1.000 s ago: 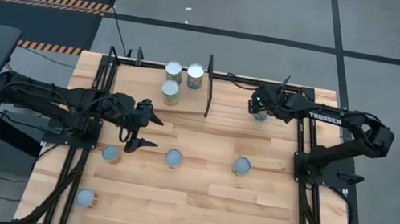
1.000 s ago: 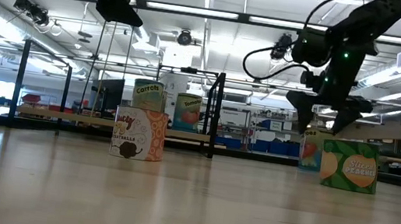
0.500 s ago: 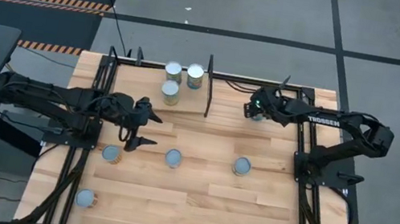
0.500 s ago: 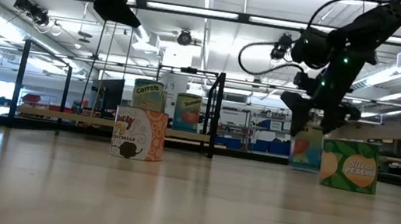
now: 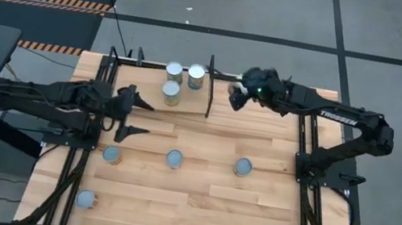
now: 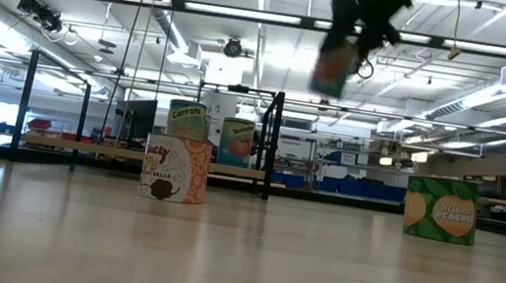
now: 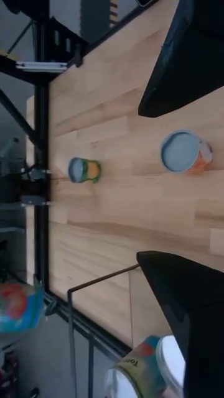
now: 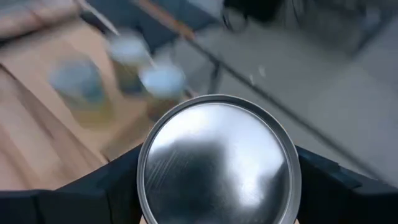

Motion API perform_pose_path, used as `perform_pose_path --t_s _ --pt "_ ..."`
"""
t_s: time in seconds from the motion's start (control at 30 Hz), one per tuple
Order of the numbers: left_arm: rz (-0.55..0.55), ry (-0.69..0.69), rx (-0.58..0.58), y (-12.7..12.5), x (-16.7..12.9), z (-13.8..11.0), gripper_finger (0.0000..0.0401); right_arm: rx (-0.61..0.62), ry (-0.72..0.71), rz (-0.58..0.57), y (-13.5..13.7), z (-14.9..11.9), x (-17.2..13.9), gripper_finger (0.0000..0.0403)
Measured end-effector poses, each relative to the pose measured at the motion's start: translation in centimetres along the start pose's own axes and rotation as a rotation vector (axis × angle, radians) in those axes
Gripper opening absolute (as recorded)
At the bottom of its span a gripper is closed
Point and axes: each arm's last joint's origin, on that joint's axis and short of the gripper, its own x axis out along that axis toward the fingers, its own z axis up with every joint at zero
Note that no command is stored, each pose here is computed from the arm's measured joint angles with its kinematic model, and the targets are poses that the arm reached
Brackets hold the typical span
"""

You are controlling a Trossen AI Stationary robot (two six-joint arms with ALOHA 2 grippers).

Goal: Pick and place cans onto a shelf
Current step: Put the cannedned tomatoes on the shelf

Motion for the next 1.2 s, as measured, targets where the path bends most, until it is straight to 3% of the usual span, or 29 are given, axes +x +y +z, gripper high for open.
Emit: perform_pose_path --t_s 0.17,0.43,0.6,0.93,1.2 --pt "0.000 -0.021 0.002 0.0 -0.5 0.1 0.0375 -0.116 -0.107 0.081 2.6 4.3 -1.5 0.0313" --pt "0.000 -0.024 0.002 0.0 -0.5 0.1 0.0375 -0.371 -0.101 0.335 9.4 7.1 1.6 0.0313" --pt "0.000 -0.022 -0.005 0.0 -0.8 0.0 0.0375 -0.509 -0.058 0.365 10.8 6.4 4.8 0.0320" --pt "0.009 -0.008 -0.007 0.0 -1.1 -0.2 0.0375 -0.612 0.096 0.422 11.3 3.6 12.0 0.0321" --pt "0.036 0.023 -0.007 0.1 -1.1 -0.5 0.0375 -0.647 0.162 0.412 11.3 2.1 14.7 0.0321"
